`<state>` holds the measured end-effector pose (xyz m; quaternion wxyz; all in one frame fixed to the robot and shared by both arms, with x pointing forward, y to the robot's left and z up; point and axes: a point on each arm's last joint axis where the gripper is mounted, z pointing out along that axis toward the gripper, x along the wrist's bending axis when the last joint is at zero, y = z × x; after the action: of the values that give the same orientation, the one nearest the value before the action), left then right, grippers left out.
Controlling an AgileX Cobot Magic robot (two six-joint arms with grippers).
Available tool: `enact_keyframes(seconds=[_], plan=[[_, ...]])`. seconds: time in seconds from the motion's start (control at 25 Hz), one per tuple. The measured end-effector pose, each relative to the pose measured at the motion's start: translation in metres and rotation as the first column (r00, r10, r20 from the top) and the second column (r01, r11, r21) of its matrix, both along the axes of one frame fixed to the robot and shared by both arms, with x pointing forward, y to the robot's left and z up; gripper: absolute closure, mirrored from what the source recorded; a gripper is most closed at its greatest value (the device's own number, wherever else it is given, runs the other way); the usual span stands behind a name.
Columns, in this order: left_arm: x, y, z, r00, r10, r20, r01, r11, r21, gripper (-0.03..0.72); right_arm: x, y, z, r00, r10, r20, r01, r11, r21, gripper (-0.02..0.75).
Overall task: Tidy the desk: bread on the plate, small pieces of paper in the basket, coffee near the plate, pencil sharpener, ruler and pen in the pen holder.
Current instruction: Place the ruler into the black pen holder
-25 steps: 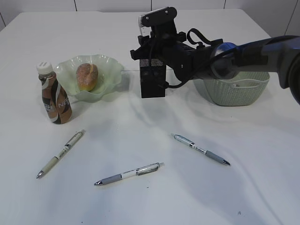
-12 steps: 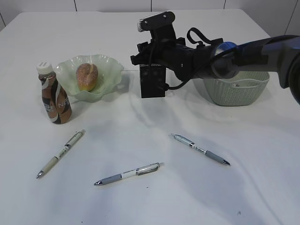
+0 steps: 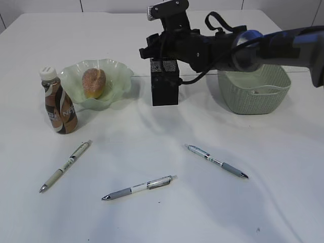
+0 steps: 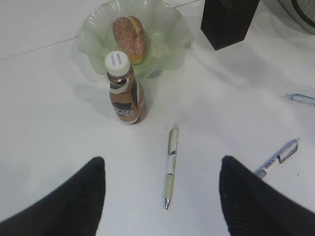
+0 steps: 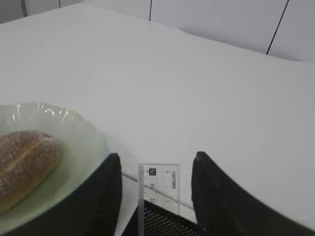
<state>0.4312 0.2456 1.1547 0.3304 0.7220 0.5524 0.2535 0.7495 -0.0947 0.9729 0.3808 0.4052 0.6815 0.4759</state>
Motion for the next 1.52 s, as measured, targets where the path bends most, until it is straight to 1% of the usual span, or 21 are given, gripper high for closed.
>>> enact_keyframes(seconds=[0.12,0.16,0.2,0.28,0.32,0.36,0.4,0.48,0.52,0.6,0.64,0.68,0.76,0.84,0.88,0.96,1.12,1.16,1.32,1.36,1.52], plan=[[0.0,0.0,0.0,1.0,0.0,0.0,0.0,1.0,0.0,0.179,0.0,0.0,0.015,1.0,0.006,0.003,-0.006,1.0,0.004,0.363],[0.0,0.0,0.0,1.0,0.0,0.0,0.0,1.0,0.0,0.179,-0.001,0.001,0.021,1.0,0.011,-0.012,-0.011,1.0,0.0,0.363],[0.0,0.0,0.0,1.0,0.0,0.0,0.0,1.0,0.0,0.179,-0.001,0.001,0.02,1.0,0.012,-0.017,-0.012,1.0,-0.002,0.363],[0.0,0.0,0.0,1.0,0.0,0.0,0.0,1.0,0.0,0.179,-0.005,0.001,0.035,0.997,0.029,-0.072,-0.03,0.999,-0.017,0.363],[0.0,0.0,0.0,1.0,0.0,0.0,0.0,1.0,0.0,0.179,-0.005,0.001,0.035,0.997,0.029,-0.072,-0.03,0.999,-0.017,0.363],[0.0,0.0,0.0,1.0,0.0,0.0,0.0,1.0,-0.001,0.179,-0.01,0.001,0.048,0.991,0.044,-0.13,-0.049,0.998,-0.035,0.363],[0.0,0.0,0.0,1.0,0.0,0.0,0.0,1.0,-0.001,0.179,-0.01,0.001,0.048,0.991,0.044,-0.13,-0.049,0.998,-0.035,0.363],[0.0,0.0,0.0,1.0,0.0,0.0,0.0,1.0,-0.001,0.179,-0.021,-0.002,0.075,0.982,0.062,-0.179,-0.071,0.996,-0.049,0.363],[0.0,0.0,0.0,1.0,0.0,0.0,0.0,1.0,-0.001,0.179,-0.022,-0.002,0.078,0.981,0.064,-0.186,-0.074,0.996,-0.051,0.363],[0.0,0.0,0.0,1.0,0.0,-0.001,0.0,1.0,-0.003,0.179,-0.035,-0.006,0.103,0.967,0.079,-0.242,-0.098,0.993,-0.067,0.363],[0.0,0.0,0.0,1.0,-0.001,-0.001,0.001,1.0,-0.004,0.179,-0.038,-0.006,0.104,0.96,0.082,-0.266,-0.105,0.992,-0.074,0.363],[0.0,0.0,0.0,1.0,-0.001,-0.001,0.001,1.0,-0.004,0.179,-0.047,-0.009,0.118,0.95,0.089,-0.299,-0.12,0.989,-0.085,0.363],[0.0,0.0,0.0,1.0,-0.001,-0.001,0.001,1.0,-0.004,0.179,-0.057,-0.012,0.126,0.928,0.096,-0.359,-0.14,0.985,-0.101,0.363],[0.0,0.0,0.0,1.0,-0.001,-0.001,0.001,1.0,-0.004,0.179,-0.067,-0.015,0.128,0.893,0.096,-0.441,-0.166,0.978,-0.123,0.363],[0.0,0.0,0.0,1.0,-0.001,-0.001,0.001,1.0,-0.004,0.179,-0.074,-0.017,0.126,0.857,0.091,-0.508,-0.188,0.972,-0.143,0.363],[0.0,0.0,0.0,1.0,-0.001,-0.007,0.001,1.0,-0.004,0.179,-0.081,-0.02,0.12,0.804,0.069,-0.591,-0.217,0.959,-0.184,0.363],[-0.002,0.0,-0.002,0.999,0.0,-0.035,0.0,1.0,0.005,0.179,-0.089,-0.028,0.113,0.739,0.013,-0.674,-0.249,0.934,-0.256,0.363],[-0.003,0.001,-0.003,0.999,0.001,-0.048,0.0,1.0,0.009,0.179,-0.09,-0.028,0.112,0.731,0.007,-0.682,-0.253,0.932,-0.261,0.363],[-0.008,0.002,-0.009,0.992,0.005,-0.127,-0.001,0.999,0.032,0.179,-0.09,-0.028,0.112,0.731,0.007,-0.682,-0.253,0.932,-0.261,0.364],[-0.01,0.003,-0.01,0.989,0.006,-0.149,0.0,0.999,0.039,0.179,-0.097,-0.033,0.109,0.685,-0.008,-0.728,-0.315,0.898,-0.306,0.364],[-0.018,0.005,-0.017,0.963,0.016,-0.268,0.004,0.997,0.073,0.179,-0.097,-0.034,0.108,0.68,-0.012,-0.733,-0.33,0.888,-0.321,0.365]])
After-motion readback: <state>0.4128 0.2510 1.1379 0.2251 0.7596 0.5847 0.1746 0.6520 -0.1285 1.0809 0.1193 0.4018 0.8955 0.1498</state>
